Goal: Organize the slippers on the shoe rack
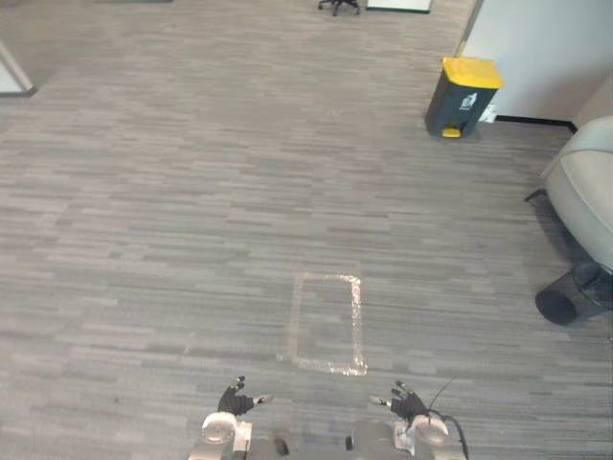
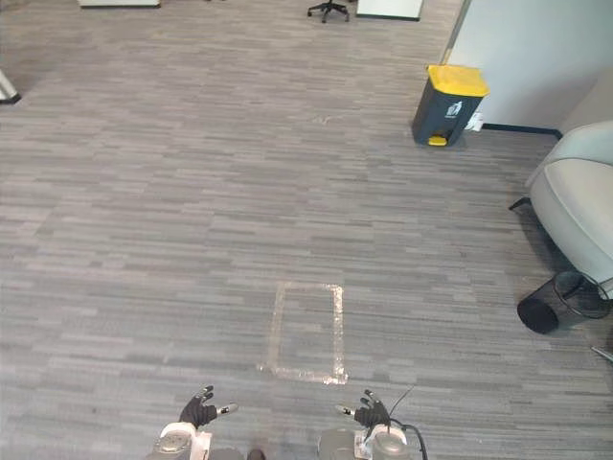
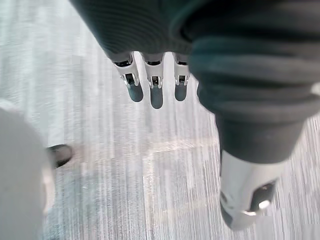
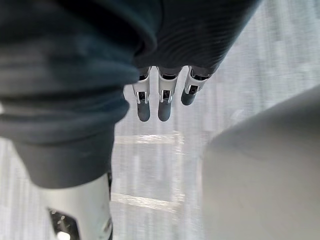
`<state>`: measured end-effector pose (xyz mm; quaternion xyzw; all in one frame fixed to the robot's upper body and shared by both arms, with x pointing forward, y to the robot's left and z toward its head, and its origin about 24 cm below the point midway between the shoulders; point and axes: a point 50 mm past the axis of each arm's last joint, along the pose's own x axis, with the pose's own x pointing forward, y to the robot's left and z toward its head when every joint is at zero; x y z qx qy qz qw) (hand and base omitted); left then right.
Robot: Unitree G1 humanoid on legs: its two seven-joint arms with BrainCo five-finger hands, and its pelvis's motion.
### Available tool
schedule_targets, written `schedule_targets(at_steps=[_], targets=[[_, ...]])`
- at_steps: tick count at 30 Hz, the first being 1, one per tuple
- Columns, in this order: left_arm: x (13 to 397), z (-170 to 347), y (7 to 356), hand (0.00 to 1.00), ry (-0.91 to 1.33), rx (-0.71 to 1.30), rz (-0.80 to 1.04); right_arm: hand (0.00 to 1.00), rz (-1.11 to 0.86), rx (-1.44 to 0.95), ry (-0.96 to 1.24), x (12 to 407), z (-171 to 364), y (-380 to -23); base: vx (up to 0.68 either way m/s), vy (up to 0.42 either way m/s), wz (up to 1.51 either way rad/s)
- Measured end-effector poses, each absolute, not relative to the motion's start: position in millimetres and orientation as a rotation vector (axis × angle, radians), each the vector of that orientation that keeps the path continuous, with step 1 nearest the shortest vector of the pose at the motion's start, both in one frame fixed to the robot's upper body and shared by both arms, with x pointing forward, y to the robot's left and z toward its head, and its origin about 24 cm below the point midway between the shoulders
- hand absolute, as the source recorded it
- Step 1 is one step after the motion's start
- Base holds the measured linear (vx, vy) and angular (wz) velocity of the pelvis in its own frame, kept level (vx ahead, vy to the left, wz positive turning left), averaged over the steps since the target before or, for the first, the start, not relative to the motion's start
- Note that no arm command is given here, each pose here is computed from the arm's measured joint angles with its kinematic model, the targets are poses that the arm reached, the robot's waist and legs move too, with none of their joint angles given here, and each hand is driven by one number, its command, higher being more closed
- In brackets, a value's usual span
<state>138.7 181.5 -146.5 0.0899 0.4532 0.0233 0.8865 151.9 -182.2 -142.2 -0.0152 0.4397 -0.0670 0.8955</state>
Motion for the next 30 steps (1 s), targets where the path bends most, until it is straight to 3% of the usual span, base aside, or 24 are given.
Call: schedule_targets(at_steps=[7, 15, 23, 30], targets=[[146, -147, 161, 0.0, 0.932, 0.174, -0.005, 0.0, -0.177, -0.053, 0.876, 161, -136, -197, 0.45, -0.089, -0.28], [141, -147, 144, 0.0, 0.929, 0.087, 0.009, 0.0, -0.206, -0.042, 0.924, 141, -143, -198, 0.37, -0.03, -0.5], [142, -147, 142, 0.0, 0.93, 0.103, -0.009, 0.0, -0.216, -0.034, 0.955, 135, -146, -198, 0.3, 0.25, -1.37], [138, -148, 169, 0.0, 0.943, 0.173, 0.027, 0.0, -0.185, -0.007, 0.965, 131, -149, -183, 0.16, 0.254, -1.03]])
